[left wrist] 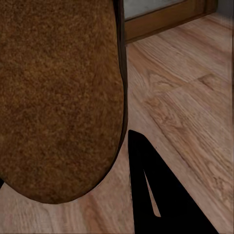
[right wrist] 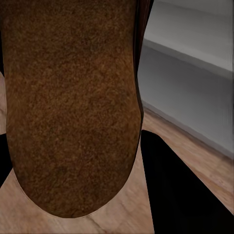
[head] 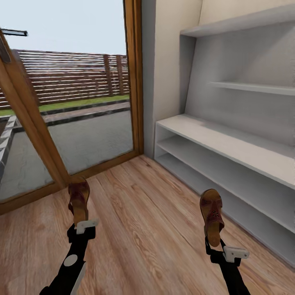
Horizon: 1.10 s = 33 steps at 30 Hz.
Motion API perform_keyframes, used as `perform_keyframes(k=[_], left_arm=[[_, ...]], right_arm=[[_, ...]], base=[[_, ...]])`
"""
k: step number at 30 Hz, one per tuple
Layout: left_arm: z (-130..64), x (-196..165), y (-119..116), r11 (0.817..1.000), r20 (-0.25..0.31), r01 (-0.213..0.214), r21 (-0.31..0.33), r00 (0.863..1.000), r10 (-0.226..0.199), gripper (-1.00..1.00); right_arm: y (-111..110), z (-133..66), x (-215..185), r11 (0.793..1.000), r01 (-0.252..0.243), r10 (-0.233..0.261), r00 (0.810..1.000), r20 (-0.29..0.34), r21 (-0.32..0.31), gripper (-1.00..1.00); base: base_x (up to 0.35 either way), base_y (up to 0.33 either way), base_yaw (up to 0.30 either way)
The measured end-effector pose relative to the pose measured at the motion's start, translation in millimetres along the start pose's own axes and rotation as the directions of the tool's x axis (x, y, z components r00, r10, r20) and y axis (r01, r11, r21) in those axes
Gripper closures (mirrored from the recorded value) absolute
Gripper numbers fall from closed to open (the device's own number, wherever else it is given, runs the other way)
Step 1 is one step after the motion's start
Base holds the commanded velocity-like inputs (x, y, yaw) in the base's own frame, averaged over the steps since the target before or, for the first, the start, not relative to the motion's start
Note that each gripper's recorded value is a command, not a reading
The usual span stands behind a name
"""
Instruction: Pick up the two gym shoes and the two sandals from the corridor floor and place them onto the hallstand (shoe rack) in the corridor, making sure they are on the rack and not on the floor. Arrange them so the two gym shoes are next to each other and the two sandals are next to each other.
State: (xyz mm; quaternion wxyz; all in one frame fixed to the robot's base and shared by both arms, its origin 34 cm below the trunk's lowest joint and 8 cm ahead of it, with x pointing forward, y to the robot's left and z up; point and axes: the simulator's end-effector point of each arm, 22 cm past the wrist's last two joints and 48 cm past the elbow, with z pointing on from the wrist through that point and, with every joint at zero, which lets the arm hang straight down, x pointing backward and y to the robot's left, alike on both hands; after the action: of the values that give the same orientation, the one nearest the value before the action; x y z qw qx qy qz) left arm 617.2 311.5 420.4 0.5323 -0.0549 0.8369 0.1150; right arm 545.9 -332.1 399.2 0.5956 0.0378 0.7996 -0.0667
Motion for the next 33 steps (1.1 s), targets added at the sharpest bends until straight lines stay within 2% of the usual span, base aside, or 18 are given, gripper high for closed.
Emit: perform_keyframes(k=[14,24,33], left_arm=[[0.1,0.1,0.3,1.000,0.000,-0.001,0.000,1.000,0.001,1.00],[0.3,0.3,0.5,1.000,0.000,0.000,-0.001,1.000,0.000,1.00],[0.1,4.6,0.2,1.000,-0.008,-0.004,0.000,1.000,0.004,1.00]], right_arm=[[0.0,0.0,0.2,1.000,0.000,0.000,1.000,0.000,0.000,1.00],[0.0,0.1,0.5,1.000,0.000,0.000,1.000,-0.001,0.000,1.00],[0.0,0.1,0.4,1.000,0.000,0.000,1.000,-0.001,0.000,1.00]], base=[[0.232,0.252,-0.265],[0.029,0.271,-0.276],[0.000,0.041,-0.286]])
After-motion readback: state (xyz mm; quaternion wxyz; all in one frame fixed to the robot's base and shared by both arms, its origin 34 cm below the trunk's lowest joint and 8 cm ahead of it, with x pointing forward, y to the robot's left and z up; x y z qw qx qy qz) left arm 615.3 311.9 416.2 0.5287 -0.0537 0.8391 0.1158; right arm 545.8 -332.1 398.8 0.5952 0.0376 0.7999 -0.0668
